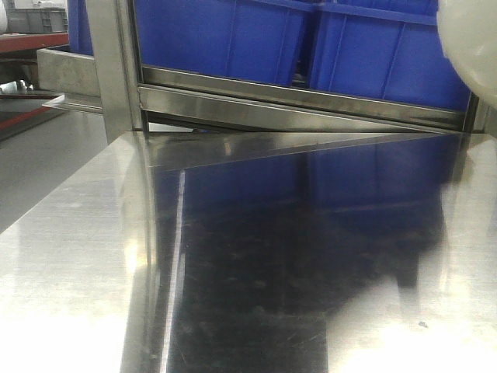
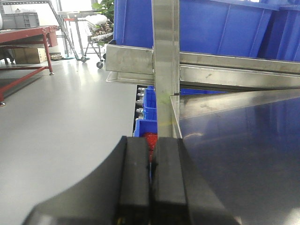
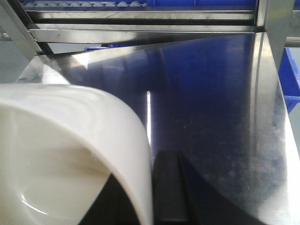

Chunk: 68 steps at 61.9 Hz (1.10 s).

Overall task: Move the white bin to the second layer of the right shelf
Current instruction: 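Lift the white bin off the table with the right gripper, then drive the base away from the table holding the bin in the right gripper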

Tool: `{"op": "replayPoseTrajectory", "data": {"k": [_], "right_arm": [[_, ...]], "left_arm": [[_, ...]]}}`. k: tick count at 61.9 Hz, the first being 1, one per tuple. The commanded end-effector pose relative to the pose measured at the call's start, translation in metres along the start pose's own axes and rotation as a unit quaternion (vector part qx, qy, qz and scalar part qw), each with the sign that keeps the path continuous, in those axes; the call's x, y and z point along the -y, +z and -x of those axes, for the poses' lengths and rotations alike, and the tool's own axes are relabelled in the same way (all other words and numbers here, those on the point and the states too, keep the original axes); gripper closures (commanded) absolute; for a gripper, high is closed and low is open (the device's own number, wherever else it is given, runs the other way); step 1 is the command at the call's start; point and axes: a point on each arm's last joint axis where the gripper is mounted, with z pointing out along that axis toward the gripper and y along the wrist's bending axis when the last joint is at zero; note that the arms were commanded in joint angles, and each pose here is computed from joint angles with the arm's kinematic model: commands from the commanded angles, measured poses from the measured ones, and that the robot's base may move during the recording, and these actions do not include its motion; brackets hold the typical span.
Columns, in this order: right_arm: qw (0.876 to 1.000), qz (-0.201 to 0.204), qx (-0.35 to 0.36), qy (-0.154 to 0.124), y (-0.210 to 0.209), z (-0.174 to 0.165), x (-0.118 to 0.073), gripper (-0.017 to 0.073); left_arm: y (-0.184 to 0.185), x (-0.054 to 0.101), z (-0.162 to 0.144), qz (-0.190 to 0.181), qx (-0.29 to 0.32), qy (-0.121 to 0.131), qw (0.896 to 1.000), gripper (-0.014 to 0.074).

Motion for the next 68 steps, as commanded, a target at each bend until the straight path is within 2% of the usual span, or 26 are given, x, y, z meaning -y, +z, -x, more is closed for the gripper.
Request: {"op": "replayPoseTrajectory", "data": {"k": [1,68], "right_arm": [[0.998,0.014,0.064,0.004,-0.0059,0.0169,-0.0044,0.0510],[0.998,0.014,0.063,0.004,-0.0059,0.0168,-0.0044,0.0510]], "left_arm": [[0.0003,-0.0002,-0.0040,0.002,0.031,-0.004,1.000,0.0509],[0.0003,-0.0002,-0.0040,0.002,0.031,-0.004,1.000,0.0509]]}}
